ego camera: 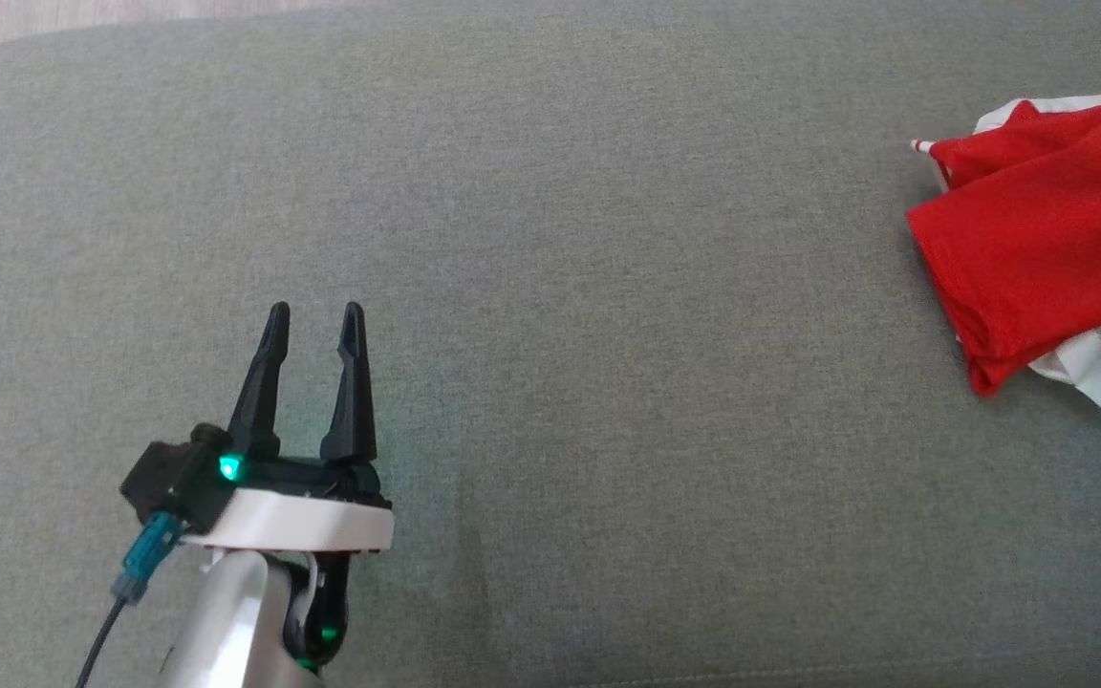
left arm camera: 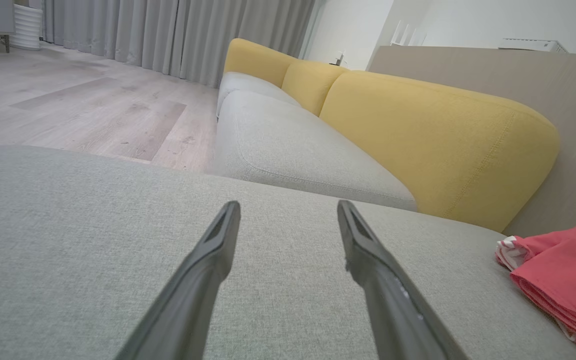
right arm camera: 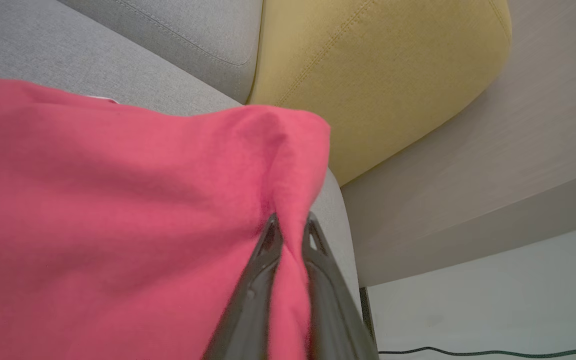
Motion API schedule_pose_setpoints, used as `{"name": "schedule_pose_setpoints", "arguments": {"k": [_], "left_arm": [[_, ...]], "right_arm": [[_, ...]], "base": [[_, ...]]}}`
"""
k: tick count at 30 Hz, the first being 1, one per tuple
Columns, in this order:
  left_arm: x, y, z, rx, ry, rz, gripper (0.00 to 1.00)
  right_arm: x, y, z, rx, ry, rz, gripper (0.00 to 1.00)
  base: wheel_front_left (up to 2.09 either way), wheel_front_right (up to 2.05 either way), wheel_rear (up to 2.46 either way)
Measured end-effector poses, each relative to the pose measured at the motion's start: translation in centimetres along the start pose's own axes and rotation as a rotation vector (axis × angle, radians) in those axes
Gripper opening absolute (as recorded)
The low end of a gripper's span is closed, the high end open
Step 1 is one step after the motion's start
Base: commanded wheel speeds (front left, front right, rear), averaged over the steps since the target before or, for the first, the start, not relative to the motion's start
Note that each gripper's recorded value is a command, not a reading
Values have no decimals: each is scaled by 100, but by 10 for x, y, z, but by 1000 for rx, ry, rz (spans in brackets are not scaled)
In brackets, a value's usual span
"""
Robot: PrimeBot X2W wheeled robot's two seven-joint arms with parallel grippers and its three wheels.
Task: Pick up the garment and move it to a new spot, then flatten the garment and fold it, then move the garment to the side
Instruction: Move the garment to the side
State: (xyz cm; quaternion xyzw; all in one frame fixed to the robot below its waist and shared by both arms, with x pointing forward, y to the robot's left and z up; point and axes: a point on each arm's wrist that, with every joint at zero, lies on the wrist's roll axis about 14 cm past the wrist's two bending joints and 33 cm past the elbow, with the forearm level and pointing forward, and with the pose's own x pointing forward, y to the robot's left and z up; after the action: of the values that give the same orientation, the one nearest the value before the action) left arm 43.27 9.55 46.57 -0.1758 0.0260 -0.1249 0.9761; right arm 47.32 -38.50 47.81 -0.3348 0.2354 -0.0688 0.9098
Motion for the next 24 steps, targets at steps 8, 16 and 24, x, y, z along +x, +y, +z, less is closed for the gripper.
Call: {"name": "schedule_pose_setpoints", "arguments": {"k": [8, 16, 24], "left_arm": [[1, 3, 0, -3, 0, 4, 100], [-2, -2, 12, 6, -31, -6, 100], [-14, -15, 38, 18, -100, -31, 100]], "right_arm": [[-1, -7, 8, 46, -17, -31, 100], [-15, 1, 53, 113, -153, -37, 100], [-67, 51, 140, 398, -466, 52, 100]], "base": [[0, 0, 0], [0, 0, 0], [0, 0, 0]]}}
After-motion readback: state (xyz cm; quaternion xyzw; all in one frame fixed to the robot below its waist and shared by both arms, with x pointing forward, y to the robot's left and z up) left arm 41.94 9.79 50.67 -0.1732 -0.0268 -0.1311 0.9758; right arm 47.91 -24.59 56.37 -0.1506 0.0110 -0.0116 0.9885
